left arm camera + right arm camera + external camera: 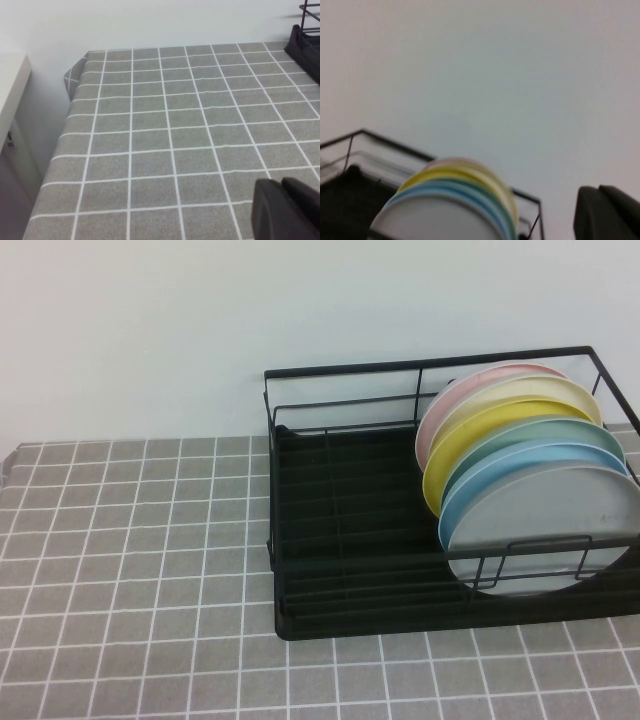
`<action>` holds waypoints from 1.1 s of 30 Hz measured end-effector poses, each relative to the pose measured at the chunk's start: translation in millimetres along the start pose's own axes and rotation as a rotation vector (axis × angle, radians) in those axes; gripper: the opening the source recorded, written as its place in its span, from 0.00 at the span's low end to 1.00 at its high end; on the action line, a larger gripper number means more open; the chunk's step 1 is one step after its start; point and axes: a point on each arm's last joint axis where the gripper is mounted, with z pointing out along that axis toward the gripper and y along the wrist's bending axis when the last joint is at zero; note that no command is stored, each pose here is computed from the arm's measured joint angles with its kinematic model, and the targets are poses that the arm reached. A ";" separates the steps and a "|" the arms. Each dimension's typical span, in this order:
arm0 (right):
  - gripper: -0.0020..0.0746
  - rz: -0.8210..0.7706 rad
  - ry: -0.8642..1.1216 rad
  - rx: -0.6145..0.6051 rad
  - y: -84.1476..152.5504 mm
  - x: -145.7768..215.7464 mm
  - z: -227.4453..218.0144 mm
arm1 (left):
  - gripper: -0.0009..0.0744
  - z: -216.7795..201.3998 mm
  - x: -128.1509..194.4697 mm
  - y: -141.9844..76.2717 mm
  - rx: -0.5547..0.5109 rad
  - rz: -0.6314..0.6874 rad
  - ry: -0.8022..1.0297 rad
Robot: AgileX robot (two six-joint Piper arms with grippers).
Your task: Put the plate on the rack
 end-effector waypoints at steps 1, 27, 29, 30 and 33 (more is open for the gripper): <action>0.03 0.024 0.048 -0.029 2.8 4.4 -1.0 | 0.01 0.0 0.0 0.0 0.000 0.000 0.000; 0.03 0.266 0.433 0.116 24.2 119.4 -6.2 | 0.01 0.0 0.0 0.0 0.000 0.002 0.000; 0.03 0.266 0.433 0.116 24.2 119.4 -6.2 | 0.01 0.1 0.1 0.0 0.000 0.002 0.002; 0.03 0.266 0.433 0.116 24.2 119.4 -6.2 | 0.01 0.1 0.1 0.0 0.000 0.002 0.002; 0.03 0.266 0.433 0.116 24.2 119.4 -6.2 | 0.01 0.1 0.1 0.0 0.000 0.002 0.002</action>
